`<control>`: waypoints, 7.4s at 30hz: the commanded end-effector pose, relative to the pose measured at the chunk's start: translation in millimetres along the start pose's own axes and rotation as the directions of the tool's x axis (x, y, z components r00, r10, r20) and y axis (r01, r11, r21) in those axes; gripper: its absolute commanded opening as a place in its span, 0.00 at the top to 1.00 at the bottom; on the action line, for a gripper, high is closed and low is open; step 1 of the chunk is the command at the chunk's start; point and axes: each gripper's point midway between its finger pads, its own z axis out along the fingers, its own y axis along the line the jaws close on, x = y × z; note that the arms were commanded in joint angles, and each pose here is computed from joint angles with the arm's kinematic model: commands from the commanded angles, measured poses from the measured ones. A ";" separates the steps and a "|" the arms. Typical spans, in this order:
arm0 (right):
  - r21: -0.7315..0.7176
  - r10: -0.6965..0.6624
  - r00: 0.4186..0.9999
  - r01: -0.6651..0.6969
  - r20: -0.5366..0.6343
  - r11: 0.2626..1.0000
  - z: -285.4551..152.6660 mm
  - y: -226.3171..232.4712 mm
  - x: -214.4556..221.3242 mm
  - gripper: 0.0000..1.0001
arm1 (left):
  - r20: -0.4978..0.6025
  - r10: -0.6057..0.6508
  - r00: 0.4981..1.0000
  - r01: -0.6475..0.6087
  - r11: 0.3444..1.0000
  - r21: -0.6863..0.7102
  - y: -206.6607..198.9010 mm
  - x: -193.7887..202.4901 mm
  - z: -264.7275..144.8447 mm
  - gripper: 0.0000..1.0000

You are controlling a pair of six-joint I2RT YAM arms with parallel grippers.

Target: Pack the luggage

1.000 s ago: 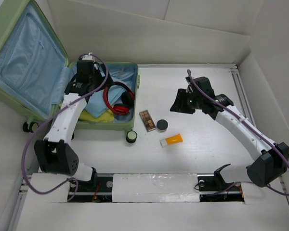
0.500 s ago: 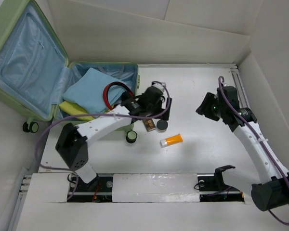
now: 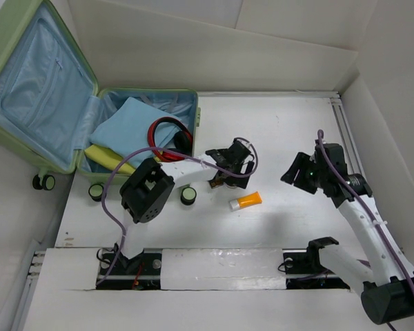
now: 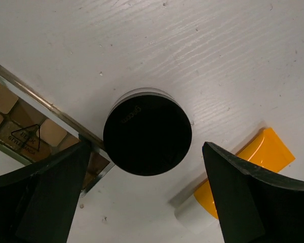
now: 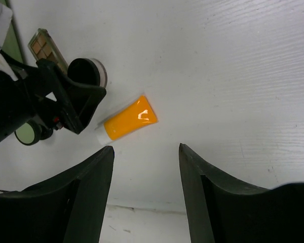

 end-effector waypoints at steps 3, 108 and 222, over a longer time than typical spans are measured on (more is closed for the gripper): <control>-0.039 0.021 0.999 -0.022 -0.029 0.999 -3.7 3.7 10.4 0.40 | 0.087 0.032 0.996 -0.031 0.999 -0.009 -8.0 -31.4 -0.7 0.11; -0.175 -0.111 0.987 0.089 -0.117 0.981 -18.4 54.1 72.3 0.43 | 0.149 -0.456 0.877 0.480 0.824 -0.300 61.6 10.6 5.2 0.30; 0.198 0.205 0.977 -0.214 0.065 0.957 54.5 -30.9 -33.5 1.00 | 0.241 0.273 0.931 -0.281 0.960 -0.002 -18.8 -63.1 -35.6 0.06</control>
